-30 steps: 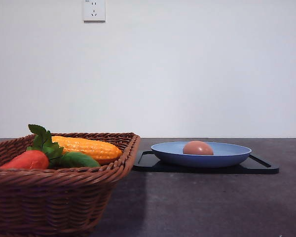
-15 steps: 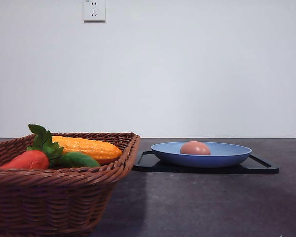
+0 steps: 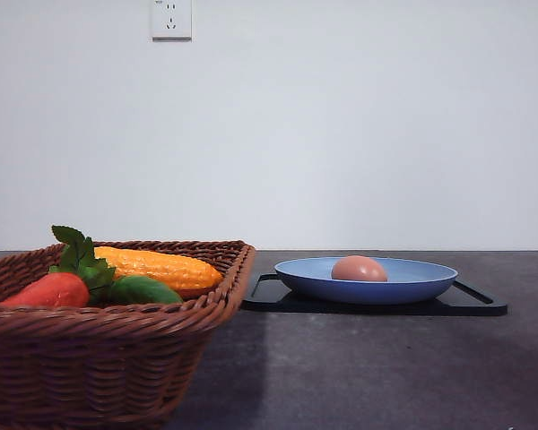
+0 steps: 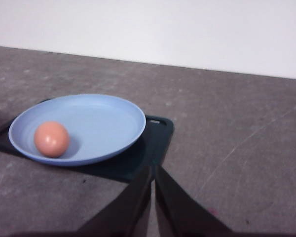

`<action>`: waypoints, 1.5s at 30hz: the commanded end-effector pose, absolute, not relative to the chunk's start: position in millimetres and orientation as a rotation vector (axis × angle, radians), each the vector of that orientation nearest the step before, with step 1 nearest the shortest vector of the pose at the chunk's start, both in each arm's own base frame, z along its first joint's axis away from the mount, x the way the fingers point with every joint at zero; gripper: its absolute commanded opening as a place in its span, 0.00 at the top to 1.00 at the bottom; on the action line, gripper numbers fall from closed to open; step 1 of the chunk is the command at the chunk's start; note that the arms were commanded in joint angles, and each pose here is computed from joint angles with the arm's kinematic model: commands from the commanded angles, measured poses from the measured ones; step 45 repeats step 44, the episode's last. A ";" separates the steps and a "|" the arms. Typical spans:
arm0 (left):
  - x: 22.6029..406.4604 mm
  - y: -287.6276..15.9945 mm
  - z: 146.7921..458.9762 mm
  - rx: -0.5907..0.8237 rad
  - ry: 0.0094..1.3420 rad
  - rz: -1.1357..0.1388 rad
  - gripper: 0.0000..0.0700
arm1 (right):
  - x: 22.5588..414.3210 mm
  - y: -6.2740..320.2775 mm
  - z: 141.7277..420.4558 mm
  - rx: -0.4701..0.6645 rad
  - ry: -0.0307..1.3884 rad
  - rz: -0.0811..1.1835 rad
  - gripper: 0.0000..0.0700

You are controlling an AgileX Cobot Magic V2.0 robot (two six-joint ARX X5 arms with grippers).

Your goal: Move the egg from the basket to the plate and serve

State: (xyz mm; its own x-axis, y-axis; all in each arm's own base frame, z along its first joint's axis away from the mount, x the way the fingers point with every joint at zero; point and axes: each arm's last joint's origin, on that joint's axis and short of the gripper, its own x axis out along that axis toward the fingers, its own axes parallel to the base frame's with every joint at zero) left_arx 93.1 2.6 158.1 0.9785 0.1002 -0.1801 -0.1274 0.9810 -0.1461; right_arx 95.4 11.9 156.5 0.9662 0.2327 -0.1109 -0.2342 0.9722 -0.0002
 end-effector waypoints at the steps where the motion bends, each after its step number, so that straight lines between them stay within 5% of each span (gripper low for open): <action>1: 93.9 2.5 148.8 -0.157 0.208 0.119 1.00 | 95.6 11.8 153.5 0.002 0.127 0.235 1.00; 45: 93.9 2.5 148.8 -0.157 0.208 0.119 1.00 | 95.3 11.8 151.2 0.024 0.155 0.230 1.00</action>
